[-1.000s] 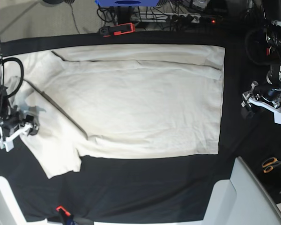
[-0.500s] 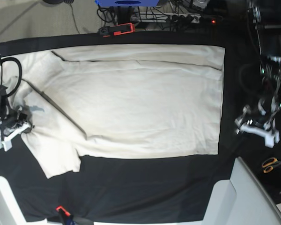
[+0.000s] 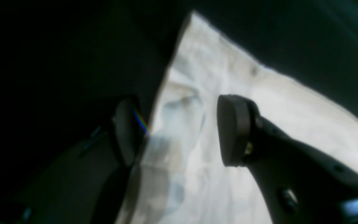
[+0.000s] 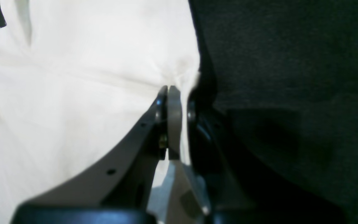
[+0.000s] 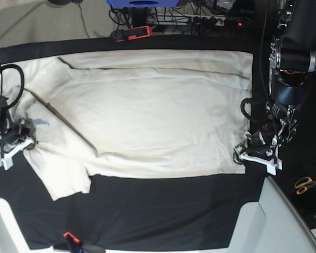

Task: Fold the T-shirt properly
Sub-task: 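Move the left gripper down to grasp the shirt's side edge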

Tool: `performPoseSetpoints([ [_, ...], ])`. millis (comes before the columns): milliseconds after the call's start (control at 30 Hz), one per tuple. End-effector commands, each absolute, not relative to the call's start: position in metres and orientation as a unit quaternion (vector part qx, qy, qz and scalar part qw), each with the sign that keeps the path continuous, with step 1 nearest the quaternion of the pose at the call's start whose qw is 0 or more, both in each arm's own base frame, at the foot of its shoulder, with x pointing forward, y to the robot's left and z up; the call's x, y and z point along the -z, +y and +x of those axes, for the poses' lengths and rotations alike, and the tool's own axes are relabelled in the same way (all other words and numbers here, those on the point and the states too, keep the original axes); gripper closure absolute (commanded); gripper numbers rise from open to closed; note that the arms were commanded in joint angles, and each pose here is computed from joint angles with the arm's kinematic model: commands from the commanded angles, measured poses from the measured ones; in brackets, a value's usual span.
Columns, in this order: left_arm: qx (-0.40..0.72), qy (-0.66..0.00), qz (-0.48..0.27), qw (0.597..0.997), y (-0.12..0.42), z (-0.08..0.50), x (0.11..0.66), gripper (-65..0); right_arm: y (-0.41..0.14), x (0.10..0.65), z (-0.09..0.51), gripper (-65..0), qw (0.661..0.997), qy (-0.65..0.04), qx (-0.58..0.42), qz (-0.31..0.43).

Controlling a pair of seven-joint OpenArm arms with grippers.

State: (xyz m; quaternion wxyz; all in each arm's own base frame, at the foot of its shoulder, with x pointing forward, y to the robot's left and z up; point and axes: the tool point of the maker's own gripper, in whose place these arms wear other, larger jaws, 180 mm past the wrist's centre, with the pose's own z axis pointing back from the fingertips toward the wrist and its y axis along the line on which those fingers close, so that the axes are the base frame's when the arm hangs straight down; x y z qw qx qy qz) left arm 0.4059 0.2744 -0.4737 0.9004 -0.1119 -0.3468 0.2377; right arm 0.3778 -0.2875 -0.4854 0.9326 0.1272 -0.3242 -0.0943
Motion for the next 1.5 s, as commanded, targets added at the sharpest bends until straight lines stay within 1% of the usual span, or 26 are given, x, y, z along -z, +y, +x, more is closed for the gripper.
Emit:
performPoseSetpoints([
  [0, -0.239, -0.351, -0.105, 0.899, 0.284, 0.412, 0.465, -38.3, -0.299, 0.466, 0.395, 0.0, 0.922, -0.353, 0.096, 0.124],
  [200, -0.234, -0.331, -0.104, 0.908, 0.28, 0.382, 0.485, -38.0, -0.299, 0.466, 0.395, 0.0, 0.922, -0.353, 0.096, 0.124],
  [433, -0.224, -0.324, -0.104, 0.913, 0.275, 0.363, 0.495, -37.8, -0.298, 0.467, 0.395, 0.0, 0.923, -0.353, 0.094, 0.124],
  [467, -0.224, -0.322, -0.104, 0.914, 0.275, 0.362, 0.496, -36.9, -0.298, 0.467, 0.395, 0.0, 0.923, -0.353, 0.094, 0.124],
  [500, -0.224, -0.315, -0.104, 0.916, 0.274, 0.358, 0.499, -33.7, -0.298, 0.467, 0.395, 0.0, 0.923, -0.353, 0.094, 0.124],
  [633, -0.221, -0.298, -0.111, 0.922, 0.269, 0.355, 0.501, -14.3, -0.298, 0.467, 0.394, 0.0, 0.923, -0.352, 0.094, 0.124],
  [700, -0.221, -0.298, -0.112, 0.922, 0.268, 0.356, 0.501, -8.4, -0.298, 0.468, 0.393, 0.0, 0.923, -0.351, 0.095, 0.124],
  [733, -0.221, -0.297, -0.111, 0.922, 0.269, 0.355, 0.501, -7.2, -0.298, 0.468, 0.393, 0.0, 0.923, -0.351, 0.095, 0.124],
  [1033, -0.223, -0.291, -0.111, 0.924, 0.268, 0.351, 0.505, -5.8, -0.298, 0.468, 0.393, 0.0, 0.923, -0.351, 0.095, 0.124],
  [1067, -0.223, -0.291, -0.111, 0.924, 0.268, 0.351, 0.505, -3.6, -0.298, 0.468, 0.393, 0.0, 0.923, -0.351, 0.095, 0.124],
  [1100, -0.223, -0.289, -0.111, 0.924, 0.268, 0.35, 0.506, 0.0, -0.298, 0.468, 0.393, 0.0, 0.923, -0.351, 0.095, 0.124],
  [1300, -0.215, -0.264, -0.117, 0.933, 0.265, 0.344, 0.507, 0.0, -0.298, 0.468, 0.393, 0.0, 0.923, -0.351, 0.095, 0.124],
  [1467, -0.194, -0.27, -0.136, 0.933, 0.255, 0.347, 0.489, 0.0, -0.298, 0.468, 0.393, 0.0, 0.923, -0.351, 0.095, 0.124],
])
